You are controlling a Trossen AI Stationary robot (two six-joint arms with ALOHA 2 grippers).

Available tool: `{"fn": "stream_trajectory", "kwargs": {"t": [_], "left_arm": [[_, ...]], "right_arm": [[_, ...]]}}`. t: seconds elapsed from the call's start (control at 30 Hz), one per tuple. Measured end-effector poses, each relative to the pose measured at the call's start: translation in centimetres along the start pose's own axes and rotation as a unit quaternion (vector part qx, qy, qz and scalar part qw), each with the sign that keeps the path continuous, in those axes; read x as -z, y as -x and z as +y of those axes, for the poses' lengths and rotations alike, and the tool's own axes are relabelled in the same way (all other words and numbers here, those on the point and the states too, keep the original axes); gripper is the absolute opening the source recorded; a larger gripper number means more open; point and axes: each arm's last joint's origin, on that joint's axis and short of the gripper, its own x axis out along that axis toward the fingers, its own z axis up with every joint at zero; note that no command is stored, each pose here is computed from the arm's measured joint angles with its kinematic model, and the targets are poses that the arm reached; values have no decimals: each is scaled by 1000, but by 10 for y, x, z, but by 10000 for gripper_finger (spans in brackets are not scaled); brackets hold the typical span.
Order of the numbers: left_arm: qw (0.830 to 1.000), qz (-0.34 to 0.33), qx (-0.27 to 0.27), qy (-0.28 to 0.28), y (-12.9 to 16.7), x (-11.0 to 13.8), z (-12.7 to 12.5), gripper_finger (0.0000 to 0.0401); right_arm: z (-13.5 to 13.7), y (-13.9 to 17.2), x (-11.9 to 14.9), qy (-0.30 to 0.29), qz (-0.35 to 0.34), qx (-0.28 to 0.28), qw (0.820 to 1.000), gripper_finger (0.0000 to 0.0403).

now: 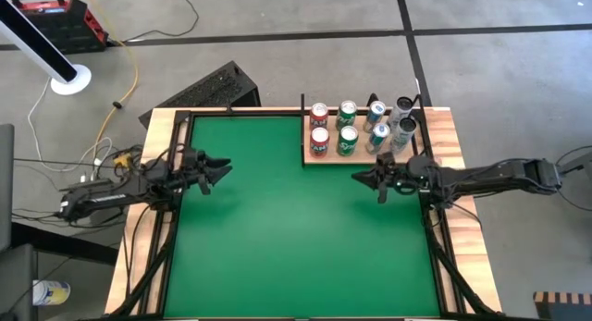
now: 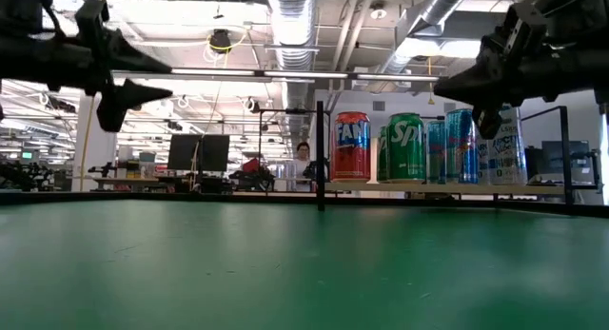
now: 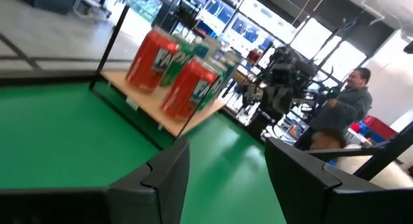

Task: Place canned beverage on shelf
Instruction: Return to Home Position

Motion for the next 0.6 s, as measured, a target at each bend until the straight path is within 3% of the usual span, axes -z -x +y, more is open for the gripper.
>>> {"fn": "stream_trajectory", "kwargs": {"t": [0.3,0.6], "left_arm": [[1000,25,8,12,1,10,5,163],[999,23,3,35,1,10,6,105]], "right_arm": [[2,7,-2,42,-15,-20,999,17],[-4,28,17,45,-2,-34,998,23]]}}
